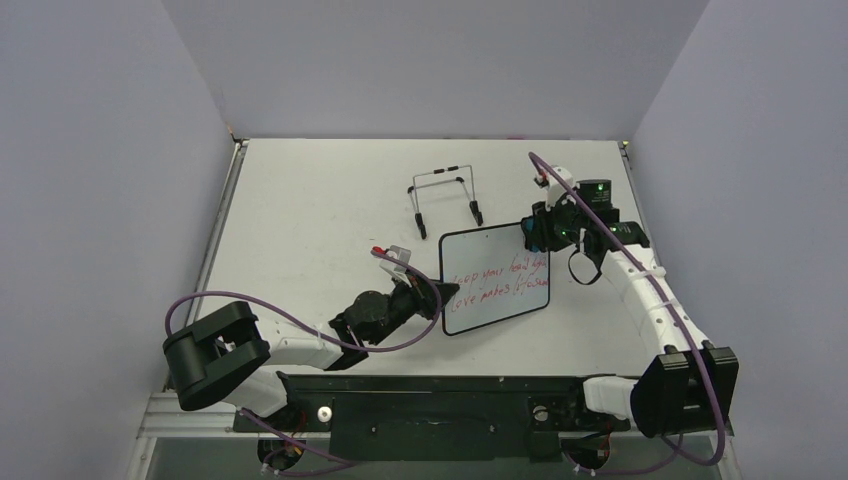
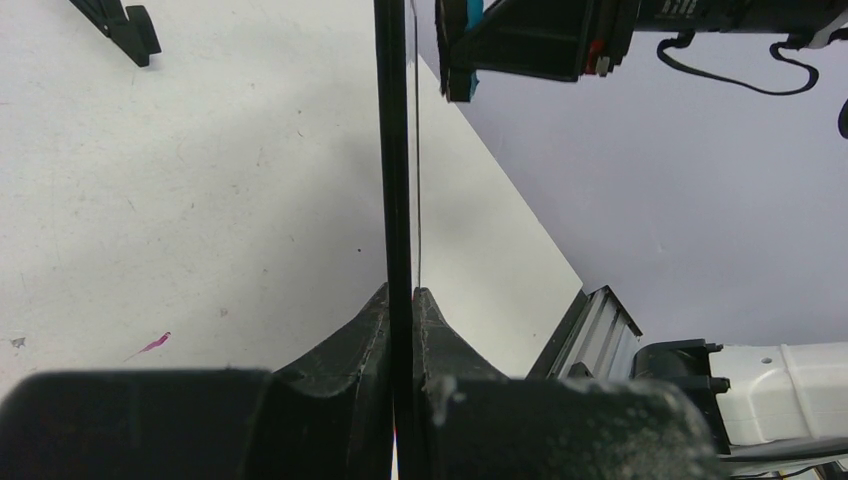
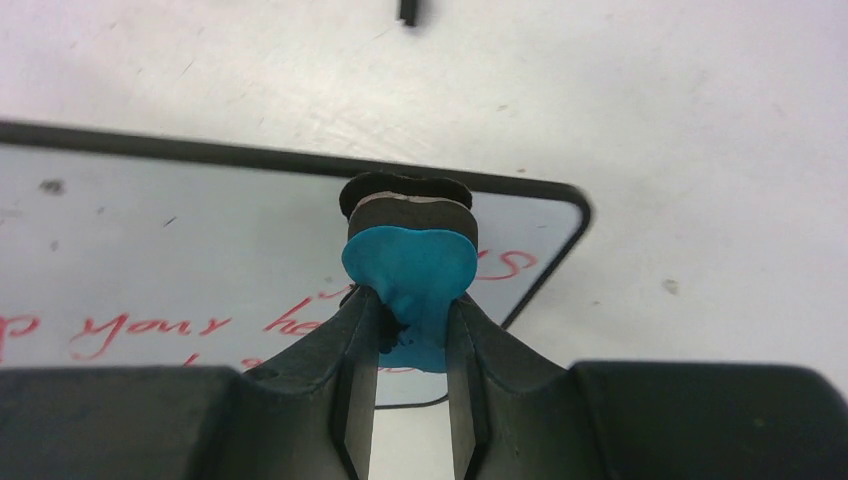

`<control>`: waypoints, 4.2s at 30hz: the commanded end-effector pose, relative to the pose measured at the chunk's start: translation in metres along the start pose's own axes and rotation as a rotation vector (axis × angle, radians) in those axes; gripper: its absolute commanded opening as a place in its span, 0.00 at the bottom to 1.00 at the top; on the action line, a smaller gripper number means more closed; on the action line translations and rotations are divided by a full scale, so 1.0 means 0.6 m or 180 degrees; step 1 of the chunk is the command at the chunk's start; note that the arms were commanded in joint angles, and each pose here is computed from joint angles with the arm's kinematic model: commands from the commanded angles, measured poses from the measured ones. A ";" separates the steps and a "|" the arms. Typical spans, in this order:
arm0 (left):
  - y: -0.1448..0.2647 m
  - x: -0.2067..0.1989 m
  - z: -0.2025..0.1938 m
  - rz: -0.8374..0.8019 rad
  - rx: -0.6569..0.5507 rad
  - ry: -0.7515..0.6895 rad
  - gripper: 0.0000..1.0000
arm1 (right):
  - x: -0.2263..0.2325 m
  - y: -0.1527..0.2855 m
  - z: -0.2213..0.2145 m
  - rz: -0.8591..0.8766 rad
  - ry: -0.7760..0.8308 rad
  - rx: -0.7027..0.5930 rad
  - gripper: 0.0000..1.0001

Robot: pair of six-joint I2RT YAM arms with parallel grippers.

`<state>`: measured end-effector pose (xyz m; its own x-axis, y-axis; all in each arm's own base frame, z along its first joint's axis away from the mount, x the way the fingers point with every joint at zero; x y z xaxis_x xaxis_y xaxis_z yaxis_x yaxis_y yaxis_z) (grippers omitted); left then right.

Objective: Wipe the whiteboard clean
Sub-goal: Erase the whiteboard at the center of the board.

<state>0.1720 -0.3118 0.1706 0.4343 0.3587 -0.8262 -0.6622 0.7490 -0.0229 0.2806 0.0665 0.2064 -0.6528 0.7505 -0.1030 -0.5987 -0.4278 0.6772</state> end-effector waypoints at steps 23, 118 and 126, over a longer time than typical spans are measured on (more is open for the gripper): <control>-0.009 -0.056 0.027 -0.0407 -0.0157 0.0007 0.00 | -0.048 -0.005 0.019 -0.0147 0.0103 0.0106 0.00; 0.001 -0.050 0.031 -0.0420 -0.0221 0.0207 0.00 | 0.031 -0.025 0.035 0.0199 0.0356 -0.0490 0.00; 0.003 -0.049 0.031 -0.0428 -0.0225 0.0215 0.00 | -0.045 -0.036 -0.022 -0.0333 -0.0111 -0.0037 0.00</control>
<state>0.1720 -0.3095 0.1706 0.4116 0.3441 -0.8439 -0.6651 0.7465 -0.0200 0.2958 0.0656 0.1914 -0.6426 0.7557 -0.1268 -0.6333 -0.4305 0.6431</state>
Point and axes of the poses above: each gripper's point midway between its finger pads, its own y axis back along the fingers, its own x axis along the line the jaws close on, z = x × y, the point moved 6 cm from there along y, back along the fingers, and after that the axes turned 14 degrees about y, right-handed, at the moved point
